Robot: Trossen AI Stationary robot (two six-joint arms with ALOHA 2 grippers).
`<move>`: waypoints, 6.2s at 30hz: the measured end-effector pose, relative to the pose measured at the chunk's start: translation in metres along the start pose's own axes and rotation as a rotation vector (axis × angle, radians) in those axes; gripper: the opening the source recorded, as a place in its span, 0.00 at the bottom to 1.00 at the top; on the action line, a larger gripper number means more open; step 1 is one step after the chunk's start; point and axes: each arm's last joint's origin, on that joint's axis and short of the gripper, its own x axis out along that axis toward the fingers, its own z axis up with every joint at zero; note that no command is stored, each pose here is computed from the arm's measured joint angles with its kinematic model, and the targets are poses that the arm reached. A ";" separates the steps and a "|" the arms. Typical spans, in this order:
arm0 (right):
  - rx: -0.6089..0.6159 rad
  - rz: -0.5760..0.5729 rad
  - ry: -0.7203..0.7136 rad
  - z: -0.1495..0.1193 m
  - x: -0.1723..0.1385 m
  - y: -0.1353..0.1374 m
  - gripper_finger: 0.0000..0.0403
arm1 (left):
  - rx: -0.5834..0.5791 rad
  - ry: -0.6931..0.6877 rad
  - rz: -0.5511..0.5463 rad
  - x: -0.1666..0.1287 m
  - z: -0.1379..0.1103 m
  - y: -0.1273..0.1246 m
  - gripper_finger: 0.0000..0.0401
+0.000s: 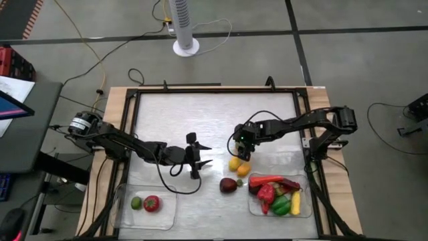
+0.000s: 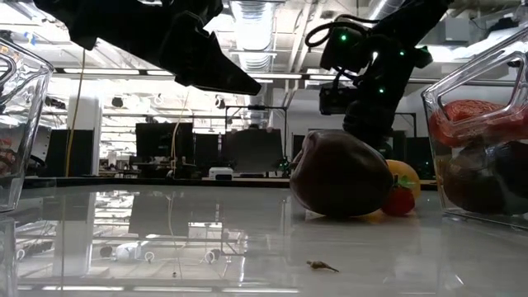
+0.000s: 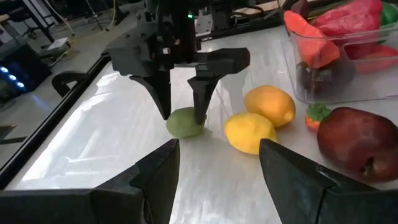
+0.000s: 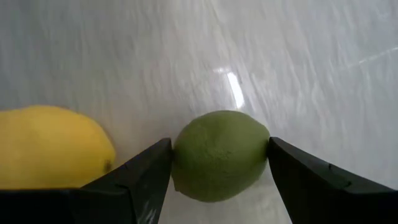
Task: Sort produce into baskets
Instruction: Put the lime into the left transparent bin
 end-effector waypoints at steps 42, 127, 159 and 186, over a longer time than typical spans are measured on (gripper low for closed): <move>-0.134 0.083 -0.179 0.015 -0.082 0.034 0.46 | -0.003 -0.001 -0.001 0.000 0.000 0.000 0.52; -0.225 0.077 -0.542 0.005 -0.146 0.060 0.46 | 0.151 0.707 -0.478 0.022 0.025 -0.060 0.78; -0.233 0.060 -0.502 0.000 -0.147 0.057 0.46 | 0.181 0.857 -0.459 0.017 0.066 -0.058 0.36; -0.218 0.049 -0.523 -0.023 -0.186 0.038 0.46 | -0.296 1.086 -0.082 -0.125 0.082 -0.109 0.62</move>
